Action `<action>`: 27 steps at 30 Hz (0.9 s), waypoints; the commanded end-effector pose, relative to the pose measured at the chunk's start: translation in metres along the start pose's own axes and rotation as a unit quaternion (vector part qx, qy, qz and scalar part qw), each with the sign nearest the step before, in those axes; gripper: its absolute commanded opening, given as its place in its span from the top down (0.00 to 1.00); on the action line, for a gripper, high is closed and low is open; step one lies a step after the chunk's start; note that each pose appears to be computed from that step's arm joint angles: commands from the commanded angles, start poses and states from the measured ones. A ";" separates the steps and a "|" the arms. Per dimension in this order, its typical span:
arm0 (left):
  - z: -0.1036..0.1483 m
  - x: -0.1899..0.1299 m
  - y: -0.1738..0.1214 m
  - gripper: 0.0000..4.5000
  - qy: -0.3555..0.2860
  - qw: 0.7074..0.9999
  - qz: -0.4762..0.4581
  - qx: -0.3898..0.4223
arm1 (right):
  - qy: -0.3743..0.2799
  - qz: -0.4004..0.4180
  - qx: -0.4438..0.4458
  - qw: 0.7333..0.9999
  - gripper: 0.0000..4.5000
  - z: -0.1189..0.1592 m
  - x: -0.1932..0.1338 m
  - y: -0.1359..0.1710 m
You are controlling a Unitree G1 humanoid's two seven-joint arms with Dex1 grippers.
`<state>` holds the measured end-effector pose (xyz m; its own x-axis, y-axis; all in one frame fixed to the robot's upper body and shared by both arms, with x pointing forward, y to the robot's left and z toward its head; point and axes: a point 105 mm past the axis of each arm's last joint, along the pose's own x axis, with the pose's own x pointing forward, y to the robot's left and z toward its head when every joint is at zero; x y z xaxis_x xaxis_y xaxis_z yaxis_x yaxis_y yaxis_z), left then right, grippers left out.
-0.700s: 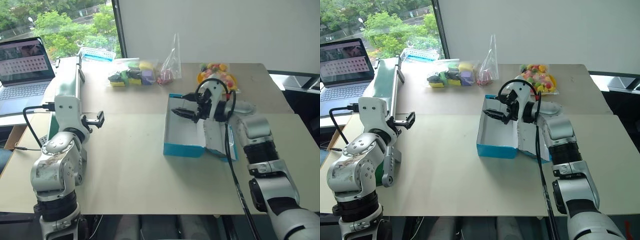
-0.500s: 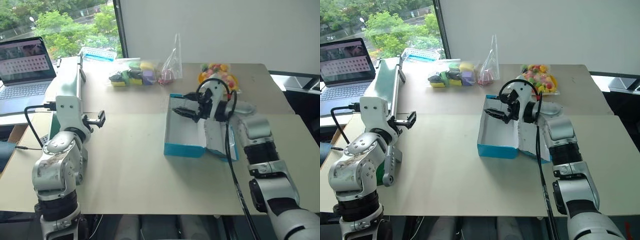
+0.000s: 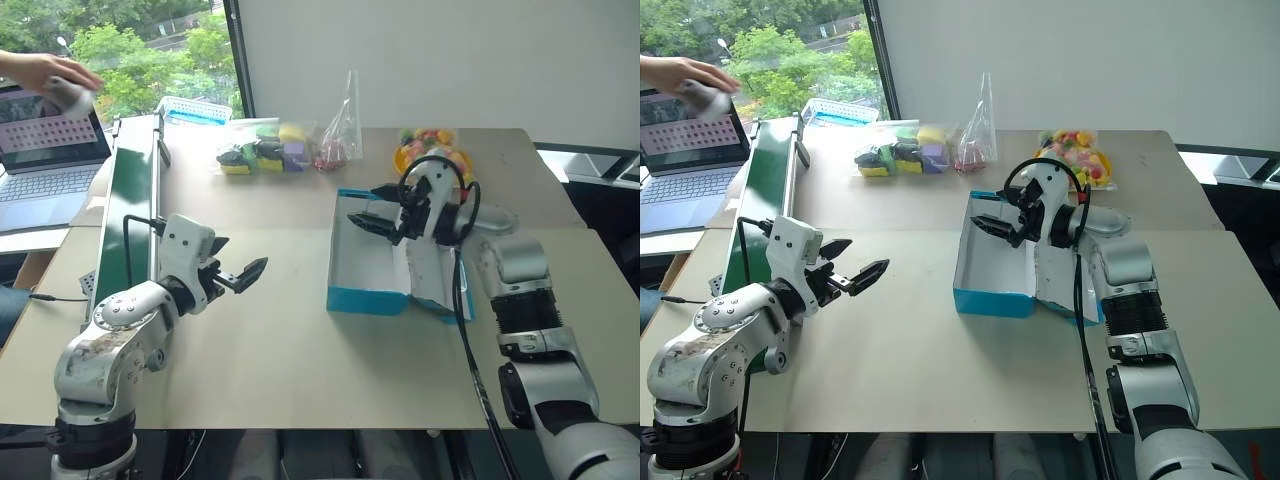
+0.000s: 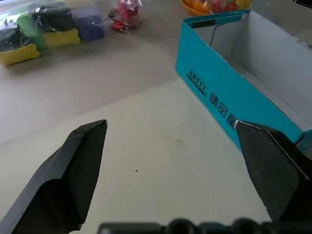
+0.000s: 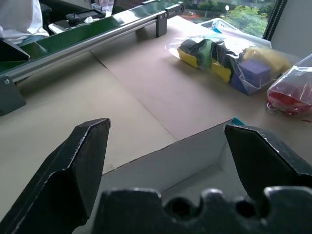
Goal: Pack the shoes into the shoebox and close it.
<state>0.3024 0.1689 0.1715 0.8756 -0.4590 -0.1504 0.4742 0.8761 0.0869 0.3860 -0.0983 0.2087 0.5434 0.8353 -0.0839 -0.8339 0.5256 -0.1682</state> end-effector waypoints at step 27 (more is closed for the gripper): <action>-0.014 -0.078 0.122 0.00 -0.015 0.895 0.444 -0.033 | -0.006 0.106 -0.026 0.994 0.01 0.022 0.028 0.023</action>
<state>0.2919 0.3026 0.1672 0.9231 0.3749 -0.0860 -0.3665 0.9252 0.0985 0.3803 -0.0581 0.1989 0.3445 0.9236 -0.1682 -0.9365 0.3257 -0.1297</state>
